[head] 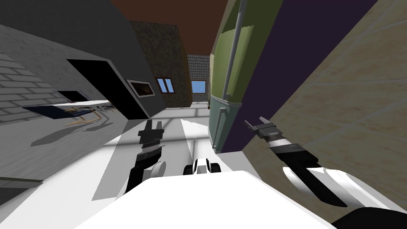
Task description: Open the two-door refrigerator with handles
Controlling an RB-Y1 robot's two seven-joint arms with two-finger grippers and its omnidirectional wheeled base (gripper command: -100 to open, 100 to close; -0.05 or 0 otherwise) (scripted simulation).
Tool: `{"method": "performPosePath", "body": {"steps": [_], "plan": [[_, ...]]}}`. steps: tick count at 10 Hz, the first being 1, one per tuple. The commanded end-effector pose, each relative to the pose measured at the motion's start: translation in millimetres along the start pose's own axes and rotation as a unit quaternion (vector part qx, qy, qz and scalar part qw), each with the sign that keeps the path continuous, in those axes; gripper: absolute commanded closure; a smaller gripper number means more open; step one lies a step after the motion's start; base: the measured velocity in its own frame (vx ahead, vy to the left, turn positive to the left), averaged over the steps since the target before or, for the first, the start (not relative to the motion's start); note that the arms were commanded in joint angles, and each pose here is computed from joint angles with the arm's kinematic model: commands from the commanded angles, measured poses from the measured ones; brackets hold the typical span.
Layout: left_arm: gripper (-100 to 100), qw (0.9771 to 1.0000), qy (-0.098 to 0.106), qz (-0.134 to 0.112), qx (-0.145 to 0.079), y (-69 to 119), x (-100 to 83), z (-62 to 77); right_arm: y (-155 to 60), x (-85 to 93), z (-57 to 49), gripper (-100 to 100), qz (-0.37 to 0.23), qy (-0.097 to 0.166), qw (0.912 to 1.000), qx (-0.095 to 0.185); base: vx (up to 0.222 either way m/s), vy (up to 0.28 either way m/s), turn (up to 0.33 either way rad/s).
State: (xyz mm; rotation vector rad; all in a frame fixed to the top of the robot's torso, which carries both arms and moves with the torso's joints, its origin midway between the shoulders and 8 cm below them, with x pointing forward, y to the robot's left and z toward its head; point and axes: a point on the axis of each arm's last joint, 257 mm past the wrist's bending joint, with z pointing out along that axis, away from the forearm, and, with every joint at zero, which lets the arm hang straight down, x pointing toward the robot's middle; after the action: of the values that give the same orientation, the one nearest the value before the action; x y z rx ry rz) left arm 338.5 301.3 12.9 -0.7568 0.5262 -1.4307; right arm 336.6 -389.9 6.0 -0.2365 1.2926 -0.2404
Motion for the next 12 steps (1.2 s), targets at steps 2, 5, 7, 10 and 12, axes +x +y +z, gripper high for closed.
{"method": "performPosePath", "body": {"steps": [2, 5, 7, 10, 12], "plan": [[0, 1.0000, 0.000, 0.000, 0.000, 0.0, 0.0, 0.0, -18, -2.5, 0.4, -100, -0.120, 0.019, 0.9926, 0.001, 0.074, 0.018, 0.050], [0, 1.0000, 0.000, 0.000, 0.000, 0.0, 0.0, 0.0, -31, -7.7, 2.4, -100, -0.212, 0.029, 0.9769, -0.001, 0.082, 0.013, 0.063], [0, 1.0000, 0.000, 0.000, 0.000, 0.0, 0.0, 0.0, -37, -11.4, 3.9, -100, -0.255, 0.033, 0.9664, -0.002, 0.085, 0.028, 0.059], [0, 1.0000, 0.000, 0.000, 0.000, 0.0, 0.0, 0.0, -49, -26.1, 10.2, -100, -0.370, 0.035, 0.9285, -0.008, 0.082, 0.020, 0.072], [0, 1.0000, 0.000, 0.000, 0.000, 0.0, 0.0, 0.0, -51, -32.0, 12.7, -100, -0.407, 0.033, 0.9127, -0.010, 0.062, 0.010, 0.035]]}}
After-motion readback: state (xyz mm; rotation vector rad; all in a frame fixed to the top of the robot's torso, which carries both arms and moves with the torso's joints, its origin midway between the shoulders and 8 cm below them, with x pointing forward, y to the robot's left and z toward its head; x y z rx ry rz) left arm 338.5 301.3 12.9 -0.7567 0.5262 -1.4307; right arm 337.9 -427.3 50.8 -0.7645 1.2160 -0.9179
